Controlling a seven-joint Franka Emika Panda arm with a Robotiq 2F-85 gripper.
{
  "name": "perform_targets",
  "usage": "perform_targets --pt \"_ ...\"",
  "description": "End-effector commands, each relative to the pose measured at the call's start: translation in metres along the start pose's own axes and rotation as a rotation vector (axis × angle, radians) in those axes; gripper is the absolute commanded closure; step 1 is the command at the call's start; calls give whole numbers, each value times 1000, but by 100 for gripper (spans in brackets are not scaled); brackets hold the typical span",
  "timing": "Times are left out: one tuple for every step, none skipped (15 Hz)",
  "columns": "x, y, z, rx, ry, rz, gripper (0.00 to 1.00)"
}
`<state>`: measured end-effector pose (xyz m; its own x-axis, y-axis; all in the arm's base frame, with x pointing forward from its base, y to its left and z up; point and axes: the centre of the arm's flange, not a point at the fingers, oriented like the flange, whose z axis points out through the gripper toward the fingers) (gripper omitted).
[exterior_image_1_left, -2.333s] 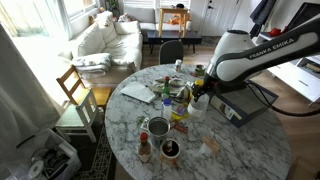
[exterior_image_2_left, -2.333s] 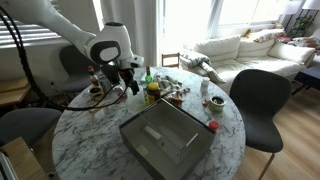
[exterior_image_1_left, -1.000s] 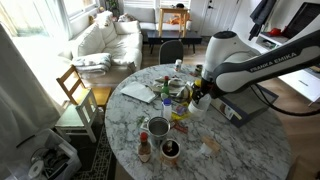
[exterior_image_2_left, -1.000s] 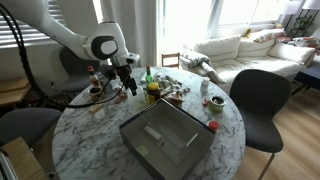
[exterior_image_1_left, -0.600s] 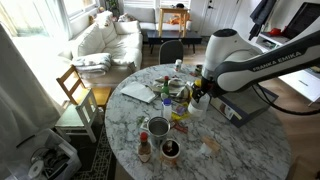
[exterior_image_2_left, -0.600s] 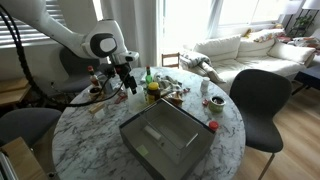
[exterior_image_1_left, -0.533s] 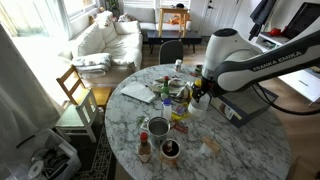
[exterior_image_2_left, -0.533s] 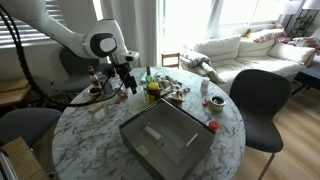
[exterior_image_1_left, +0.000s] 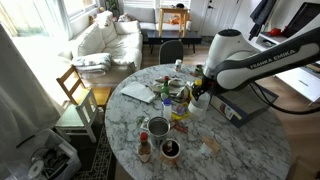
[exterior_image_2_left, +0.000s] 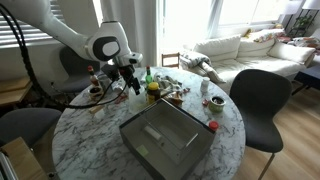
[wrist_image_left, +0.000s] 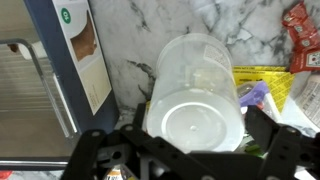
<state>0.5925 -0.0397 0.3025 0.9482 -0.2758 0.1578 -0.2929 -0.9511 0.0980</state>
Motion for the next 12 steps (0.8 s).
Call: perform_targets --pt "10 6 17 72 -2 1 0" --pt "10 8 21 78 -6 6 0" --pt "11 9 25 93 -12 8 0" --pt "11 10 27 100 -20 10 0" --pt "12 11 29 110 -25 11 0" --pt "13 12 29 123 -32 11 10" --pt "13 13 28 129 -39 9 27" --pt "14 15 25 133 -44 7 29" --pt "14 17 22 123 -52 4 29" --pt "13 18 16 114 -70 -9 29" --pt "11 18 11 106 -89 -25 29" --pt "8 17 5 86 -119 -42 29"
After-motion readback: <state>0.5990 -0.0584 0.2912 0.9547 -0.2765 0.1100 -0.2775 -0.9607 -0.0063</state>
